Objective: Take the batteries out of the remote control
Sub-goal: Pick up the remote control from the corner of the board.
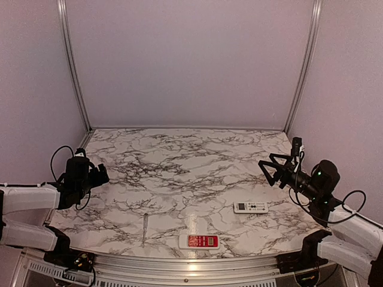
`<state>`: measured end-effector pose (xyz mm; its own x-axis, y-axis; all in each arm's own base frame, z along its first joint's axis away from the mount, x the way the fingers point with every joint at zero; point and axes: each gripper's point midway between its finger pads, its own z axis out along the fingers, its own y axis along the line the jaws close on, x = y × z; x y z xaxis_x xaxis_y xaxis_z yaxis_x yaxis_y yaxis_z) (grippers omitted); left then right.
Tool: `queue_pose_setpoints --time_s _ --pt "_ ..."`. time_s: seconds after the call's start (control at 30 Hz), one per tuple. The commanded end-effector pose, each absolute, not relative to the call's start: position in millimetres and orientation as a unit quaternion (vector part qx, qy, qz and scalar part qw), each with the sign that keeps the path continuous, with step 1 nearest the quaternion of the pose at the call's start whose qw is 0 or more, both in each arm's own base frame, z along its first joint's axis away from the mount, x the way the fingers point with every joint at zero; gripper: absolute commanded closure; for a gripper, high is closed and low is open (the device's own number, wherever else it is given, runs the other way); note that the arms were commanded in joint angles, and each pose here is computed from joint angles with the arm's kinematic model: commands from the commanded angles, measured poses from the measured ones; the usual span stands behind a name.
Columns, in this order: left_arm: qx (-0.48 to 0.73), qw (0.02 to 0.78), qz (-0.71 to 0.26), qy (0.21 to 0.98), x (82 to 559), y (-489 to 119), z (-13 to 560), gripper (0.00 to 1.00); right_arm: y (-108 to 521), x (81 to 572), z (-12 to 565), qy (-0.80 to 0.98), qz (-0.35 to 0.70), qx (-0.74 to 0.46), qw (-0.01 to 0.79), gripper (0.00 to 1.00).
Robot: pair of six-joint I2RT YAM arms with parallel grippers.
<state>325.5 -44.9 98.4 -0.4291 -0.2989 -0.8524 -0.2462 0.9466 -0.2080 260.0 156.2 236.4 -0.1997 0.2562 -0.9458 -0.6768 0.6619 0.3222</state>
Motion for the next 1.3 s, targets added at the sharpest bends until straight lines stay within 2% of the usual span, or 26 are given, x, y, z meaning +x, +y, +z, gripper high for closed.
queue_pose_setpoints --time_s 0.0,0.3,0.47,0.63,0.83,0.97,1.1,1.27 --pt "-0.173 0.529 -0.026 0.83 335.3 -46.0 113.7 0.01 165.4 256.5 267.7 0.643 0.41 -0.169 0.625 0.01" --pt "-0.169 0.531 -0.026 0.83 336.8 -49.0 115.6 0.01 175.7 269.3 265.2 0.676 0.38 -0.14 0.616 0.01" --pt "-0.168 0.532 -0.027 0.83 336.9 -49.7 115.9 0.01 212.4 270.2 255.2 0.713 0.349 -0.187 0.578 0.01" --pt "-0.166 0.533 -0.026 0.829 336.8 -50.8 116.5 0.01 234.7 282.1 226.0 0.781 0.297 -0.204 0.511 0.01" --pt "-0.164 0.533 -0.026 0.83 337.2 -52.2 116.2 0.01 236.0 288.1 178.2 0.861 0.174 -0.231 0.419 0.01" --pt "-0.163 0.532 -0.025 0.83 337.4 -52.4 116.0 0.01 257.3 272.3 168.5 0.857 0.182 -0.279 0.394 0.01" --pt "-0.163 0.533 -0.026 0.83 337.1 -52.7 116.3 0.01 292.7 234.3 153.4 0.842 0.197 -0.357 0.353 0.01" --pt "-0.162 0.532 -0.025 0.831 337.1 -53.3 115.7 0.01 319.8 202.3 127.7 0.834 0.165 -0.424 0.313 0.01"
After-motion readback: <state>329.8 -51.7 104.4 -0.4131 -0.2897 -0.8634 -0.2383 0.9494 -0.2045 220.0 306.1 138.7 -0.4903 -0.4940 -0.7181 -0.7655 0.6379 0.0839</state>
